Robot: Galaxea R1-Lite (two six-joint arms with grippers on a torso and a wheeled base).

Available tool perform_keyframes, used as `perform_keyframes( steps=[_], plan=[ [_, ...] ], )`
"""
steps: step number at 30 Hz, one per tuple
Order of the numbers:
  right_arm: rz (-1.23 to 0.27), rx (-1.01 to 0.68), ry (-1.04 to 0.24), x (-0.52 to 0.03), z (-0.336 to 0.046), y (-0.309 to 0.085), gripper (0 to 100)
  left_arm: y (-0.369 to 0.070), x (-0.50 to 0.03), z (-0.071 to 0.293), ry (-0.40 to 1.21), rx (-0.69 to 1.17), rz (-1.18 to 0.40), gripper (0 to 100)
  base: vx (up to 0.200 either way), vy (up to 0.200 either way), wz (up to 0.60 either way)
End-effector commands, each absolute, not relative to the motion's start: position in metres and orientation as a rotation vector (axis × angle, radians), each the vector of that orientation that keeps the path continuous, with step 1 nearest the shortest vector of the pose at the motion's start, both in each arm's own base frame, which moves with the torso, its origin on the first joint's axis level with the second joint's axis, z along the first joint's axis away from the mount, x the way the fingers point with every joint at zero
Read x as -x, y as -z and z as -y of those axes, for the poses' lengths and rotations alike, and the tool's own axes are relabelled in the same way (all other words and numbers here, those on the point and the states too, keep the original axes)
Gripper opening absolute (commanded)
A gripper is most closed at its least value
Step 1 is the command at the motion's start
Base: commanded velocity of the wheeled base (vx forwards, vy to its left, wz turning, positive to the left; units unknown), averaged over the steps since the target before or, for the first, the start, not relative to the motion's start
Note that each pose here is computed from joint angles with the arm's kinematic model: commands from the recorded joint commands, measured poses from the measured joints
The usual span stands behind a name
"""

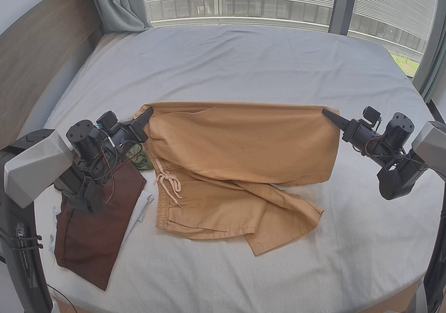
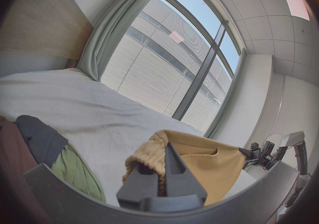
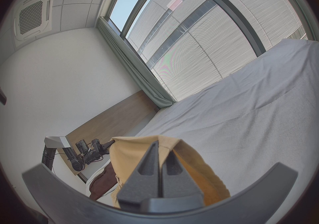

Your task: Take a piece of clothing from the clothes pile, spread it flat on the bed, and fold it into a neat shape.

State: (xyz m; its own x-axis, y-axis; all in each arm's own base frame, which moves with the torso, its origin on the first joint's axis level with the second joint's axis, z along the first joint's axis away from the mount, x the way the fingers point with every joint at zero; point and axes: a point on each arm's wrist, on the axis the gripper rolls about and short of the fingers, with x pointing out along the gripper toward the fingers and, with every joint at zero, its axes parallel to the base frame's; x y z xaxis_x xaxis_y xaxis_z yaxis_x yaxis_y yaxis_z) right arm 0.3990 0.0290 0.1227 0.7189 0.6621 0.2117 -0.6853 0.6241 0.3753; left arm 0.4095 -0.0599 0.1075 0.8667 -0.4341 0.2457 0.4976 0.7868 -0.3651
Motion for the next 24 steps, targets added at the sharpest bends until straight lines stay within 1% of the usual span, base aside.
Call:
perform_keyframes(
  steps=[1,8,16,24],
  plan=[
    [0.043,-0.459,-0.767,-0.415,-0.028,-0.108,0,-0.086,-0.426,0.062,0.492,0.454,0.134,0,0.0,0.0,0.0],
    [0.065,-0.461,-0.741,-0.438,-0.03,-0.11,0,-0.081,-0.439,0.062,0.495,0.491,0.15,0,0.0,0.0,0.0],
    [0.049,-0.467,-0.737,-0.458,-0.031,-0.107,0,-0.075,-0.453,0.064,0.479,0.537,0.171,0,0.0,0.0,0.0],
    [0.029,-0.474,-0.737,-0.477,-0.034,-0.09,0,-0.058,-0.468,0.062,0.478,0.566,0.175,0,0.0,0.0,0.0]
  ],
)
